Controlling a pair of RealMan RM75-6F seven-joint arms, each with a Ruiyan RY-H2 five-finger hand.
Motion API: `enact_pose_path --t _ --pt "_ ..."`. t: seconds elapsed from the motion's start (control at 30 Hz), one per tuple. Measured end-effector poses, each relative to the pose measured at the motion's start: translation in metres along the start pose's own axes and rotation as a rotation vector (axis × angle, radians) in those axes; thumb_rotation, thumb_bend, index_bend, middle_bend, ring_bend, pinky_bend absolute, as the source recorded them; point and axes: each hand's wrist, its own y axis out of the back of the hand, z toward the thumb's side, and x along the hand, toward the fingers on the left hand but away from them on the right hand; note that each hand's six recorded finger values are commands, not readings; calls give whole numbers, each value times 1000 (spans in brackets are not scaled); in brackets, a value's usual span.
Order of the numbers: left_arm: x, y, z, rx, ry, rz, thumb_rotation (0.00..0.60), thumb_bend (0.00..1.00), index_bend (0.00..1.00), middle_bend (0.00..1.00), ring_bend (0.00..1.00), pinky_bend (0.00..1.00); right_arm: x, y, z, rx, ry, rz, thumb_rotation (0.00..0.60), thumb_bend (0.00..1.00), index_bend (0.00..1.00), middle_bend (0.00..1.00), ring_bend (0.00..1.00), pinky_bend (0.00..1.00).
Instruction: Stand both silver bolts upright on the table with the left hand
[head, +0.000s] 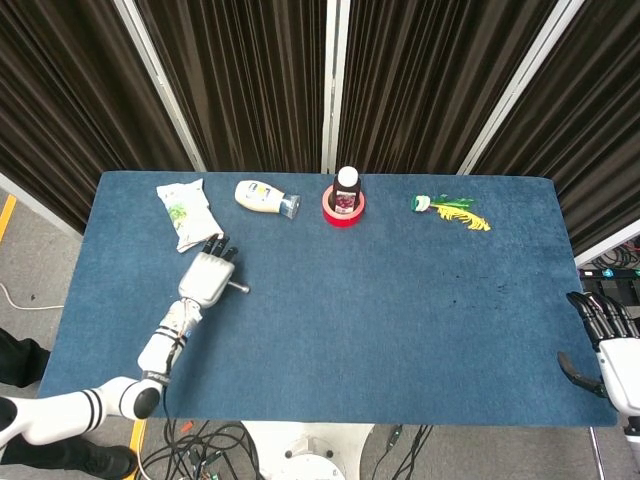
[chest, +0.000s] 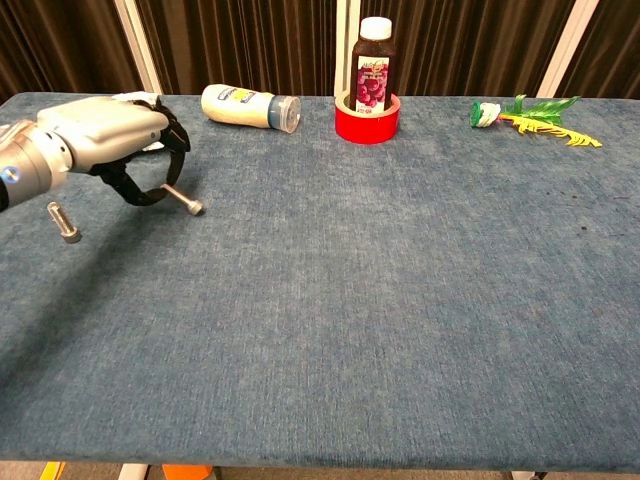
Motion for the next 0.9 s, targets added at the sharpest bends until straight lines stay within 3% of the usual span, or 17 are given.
enact_pose_path --t 0.17,0.47,0.67,0.9 --pt "-6 8 7 206 -13 36 600 408 549 195 35 0 0 0 -1 0 -2 0 600 268 26 100 0 0" --pt "-11 14 22 436 -23 104 600 409 542 195 35 0 0 -1 -1 -3 -4 3 600 268 26 100 0 0" --pt "-11 4 30 505 -17 90 600 405 538 189 35 0 0 -1 -2 -3 -5 3 600 268 26 100 0 0" --pt "-14 -2 36 515 -21 83 600 381 522 186 35 0 1 -1 -2 -4 -6 2 600 268 26 100 0 0"
